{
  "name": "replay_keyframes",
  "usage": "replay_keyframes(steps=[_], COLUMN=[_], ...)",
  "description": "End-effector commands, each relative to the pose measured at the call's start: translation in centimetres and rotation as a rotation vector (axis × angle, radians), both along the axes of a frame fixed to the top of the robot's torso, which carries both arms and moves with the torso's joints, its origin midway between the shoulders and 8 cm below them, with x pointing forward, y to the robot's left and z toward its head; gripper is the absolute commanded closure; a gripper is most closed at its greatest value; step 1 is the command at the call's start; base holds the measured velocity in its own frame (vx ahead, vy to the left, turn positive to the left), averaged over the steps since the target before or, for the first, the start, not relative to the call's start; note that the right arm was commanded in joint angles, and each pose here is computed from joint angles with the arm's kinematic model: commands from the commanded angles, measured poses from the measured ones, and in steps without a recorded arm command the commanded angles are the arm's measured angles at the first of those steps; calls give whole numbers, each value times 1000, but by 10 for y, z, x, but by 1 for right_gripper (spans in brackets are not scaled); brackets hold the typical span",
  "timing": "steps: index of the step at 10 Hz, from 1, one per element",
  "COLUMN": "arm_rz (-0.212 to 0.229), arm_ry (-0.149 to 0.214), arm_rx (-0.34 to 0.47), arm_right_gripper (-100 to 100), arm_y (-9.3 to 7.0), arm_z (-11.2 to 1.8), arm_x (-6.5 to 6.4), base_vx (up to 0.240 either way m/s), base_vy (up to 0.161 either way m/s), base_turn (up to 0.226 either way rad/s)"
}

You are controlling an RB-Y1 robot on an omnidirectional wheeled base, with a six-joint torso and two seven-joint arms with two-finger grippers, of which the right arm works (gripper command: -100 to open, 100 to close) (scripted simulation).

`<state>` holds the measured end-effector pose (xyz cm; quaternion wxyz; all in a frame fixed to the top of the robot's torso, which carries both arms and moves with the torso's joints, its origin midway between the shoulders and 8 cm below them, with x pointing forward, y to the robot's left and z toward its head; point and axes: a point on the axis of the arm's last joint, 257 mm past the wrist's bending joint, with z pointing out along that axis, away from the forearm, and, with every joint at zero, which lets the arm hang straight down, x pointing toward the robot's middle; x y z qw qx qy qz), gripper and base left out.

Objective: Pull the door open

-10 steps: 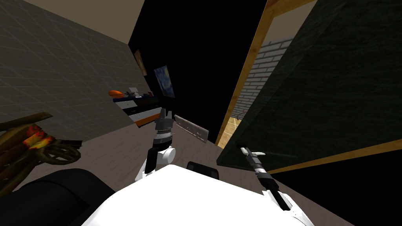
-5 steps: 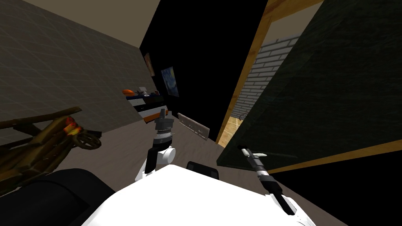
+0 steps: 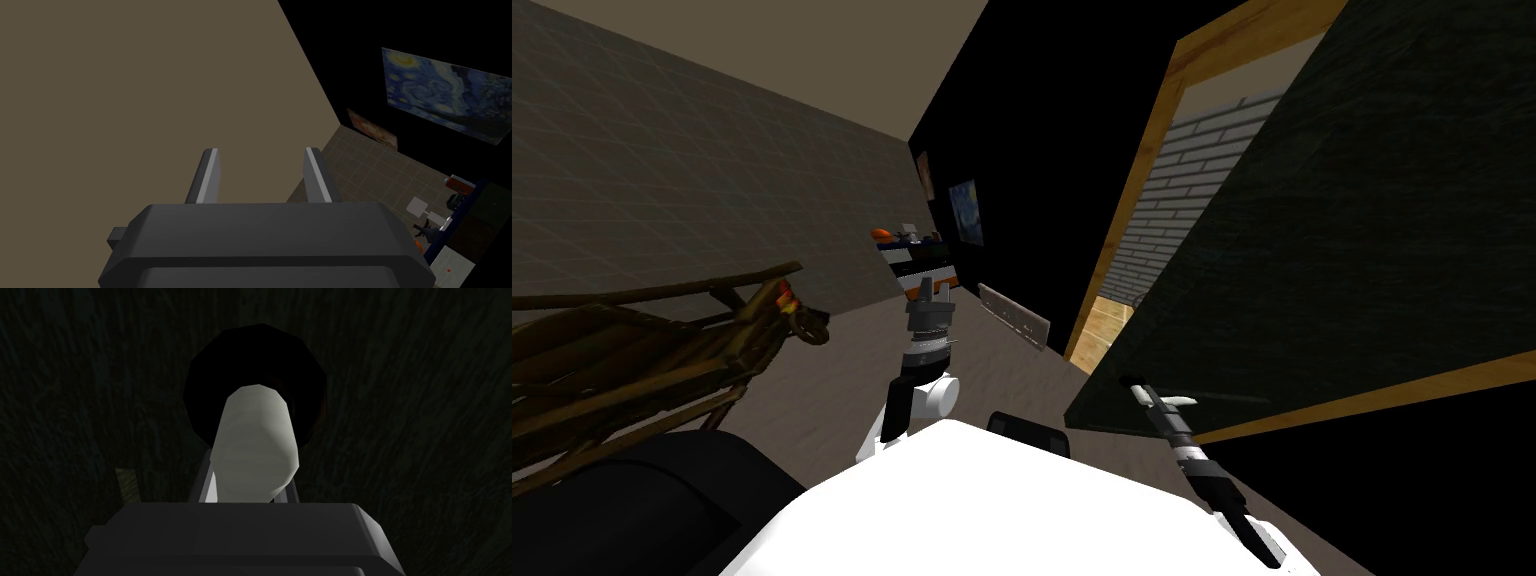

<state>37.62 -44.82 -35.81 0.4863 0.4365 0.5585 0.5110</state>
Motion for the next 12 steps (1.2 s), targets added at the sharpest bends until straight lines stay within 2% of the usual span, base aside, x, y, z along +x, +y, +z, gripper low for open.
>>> replay_keyframes(steps=[1,4,12], arm_rz=[9,13,30], arm_ry=[-5,2,-3], arm_rx=[-4,0,-3], arm_right_gripper=[100,100,100], arm_y=[-3,-1,0], arm_z=[3,0,2], arm_x=[-6,-8,-5], base_vx=[-244,-141,-219], base_vy=[-84,-68,-101], base_turn=[165,108,171])
